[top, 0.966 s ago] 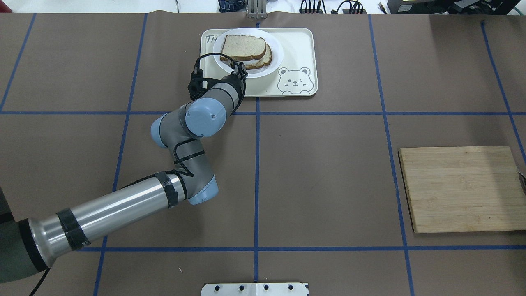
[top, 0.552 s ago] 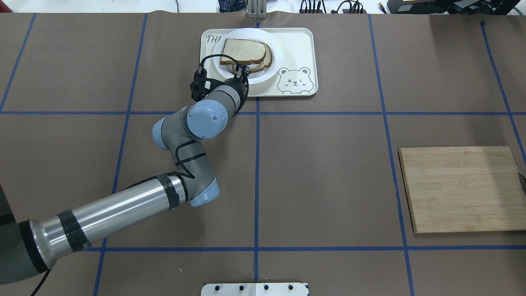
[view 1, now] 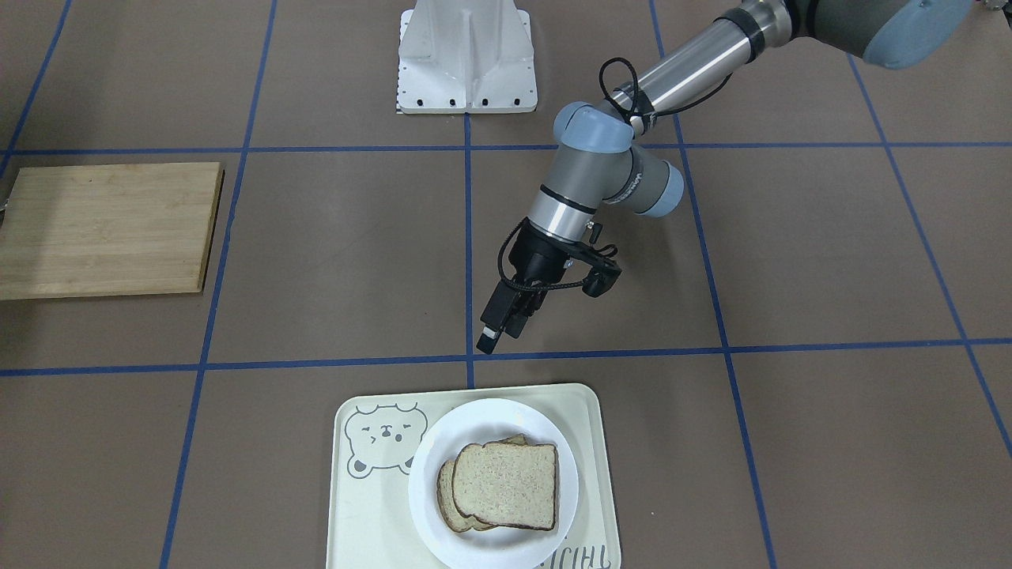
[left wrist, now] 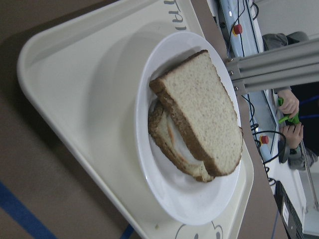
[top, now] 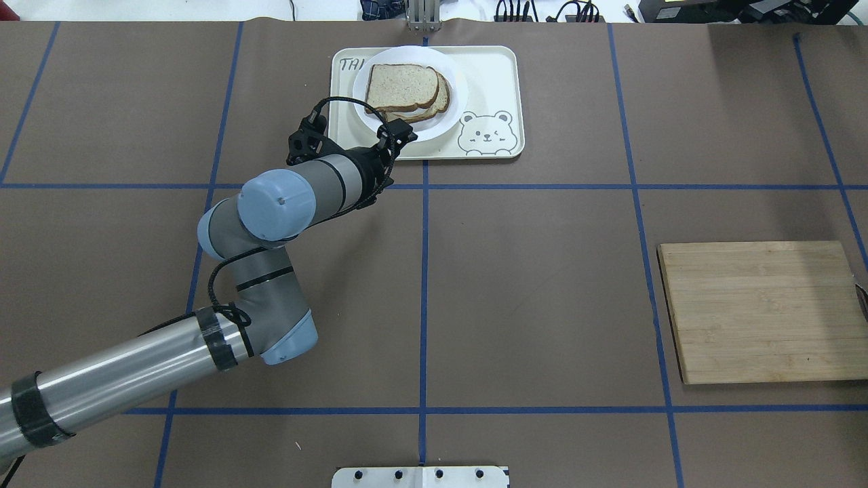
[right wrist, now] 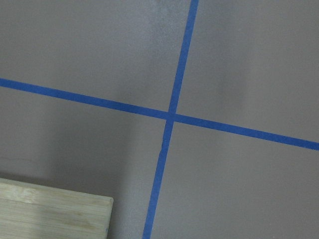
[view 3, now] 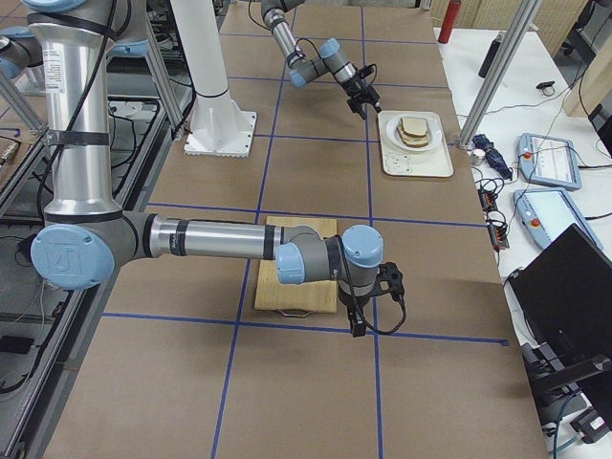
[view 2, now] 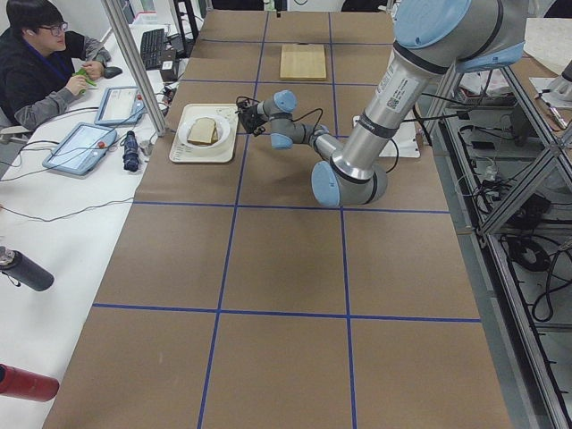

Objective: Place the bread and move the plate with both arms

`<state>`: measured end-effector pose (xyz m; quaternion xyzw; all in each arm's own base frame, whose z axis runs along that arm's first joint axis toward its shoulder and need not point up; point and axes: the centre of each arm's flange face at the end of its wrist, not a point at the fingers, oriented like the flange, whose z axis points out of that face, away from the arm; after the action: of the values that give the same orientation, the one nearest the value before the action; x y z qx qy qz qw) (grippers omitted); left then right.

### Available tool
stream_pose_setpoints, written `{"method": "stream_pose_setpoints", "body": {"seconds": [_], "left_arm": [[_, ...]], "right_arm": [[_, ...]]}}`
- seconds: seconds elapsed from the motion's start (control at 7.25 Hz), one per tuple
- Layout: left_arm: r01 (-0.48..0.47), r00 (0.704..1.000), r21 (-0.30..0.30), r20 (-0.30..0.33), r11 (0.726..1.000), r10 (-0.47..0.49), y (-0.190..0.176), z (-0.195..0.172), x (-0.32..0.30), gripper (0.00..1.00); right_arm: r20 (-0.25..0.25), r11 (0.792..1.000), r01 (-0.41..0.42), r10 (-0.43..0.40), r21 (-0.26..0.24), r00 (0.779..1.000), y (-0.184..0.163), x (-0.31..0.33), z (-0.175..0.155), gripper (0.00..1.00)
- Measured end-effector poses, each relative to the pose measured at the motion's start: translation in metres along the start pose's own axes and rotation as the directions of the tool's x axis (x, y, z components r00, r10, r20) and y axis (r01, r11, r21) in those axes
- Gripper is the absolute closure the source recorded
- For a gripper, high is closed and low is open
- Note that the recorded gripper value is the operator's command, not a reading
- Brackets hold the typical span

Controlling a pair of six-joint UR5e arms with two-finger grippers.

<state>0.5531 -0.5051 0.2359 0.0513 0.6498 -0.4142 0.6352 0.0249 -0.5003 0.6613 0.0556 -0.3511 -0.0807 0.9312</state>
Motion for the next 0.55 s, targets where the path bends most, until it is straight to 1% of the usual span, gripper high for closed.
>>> {"method": "stream_pose_setpoints", "body": {"seconds": [0.14,0.28,0.41,0.55], "left_arm": [[-0.072,0.997,-0.028,0.038,0.997,0.073,0.0,-0.024,-0.002,0.01],[-0.195,0.974,-0.043,0.112,0.98,0.199,-0.001,-0.054,-0.005,0.01],[-0.34,0.914,-0.078,0.207,0.937,0.349,-0.002,-0.084,-0.008,0.01],[-0.461,0.829,-0.133,0.29,0.878,0.479,-0.004,-0.109,-0.01,0.01]], "right_arm": [[0.0,1.0,0.001,-0.001,0.0,1.0,0.0,0.0,0.0,0.0],[0.0,1.0,0.002,-0.002,0.0,1.0,0.001,0.0,0.0,0.0],[0.001,1.0,0.003,-0.003,-0.001,1.0,0.002,0.001,0.001,0.0],[0.0,1.0,0.003,-0.003,-0.002,1.0,0.003,0.001,0.001,0.0]]}}
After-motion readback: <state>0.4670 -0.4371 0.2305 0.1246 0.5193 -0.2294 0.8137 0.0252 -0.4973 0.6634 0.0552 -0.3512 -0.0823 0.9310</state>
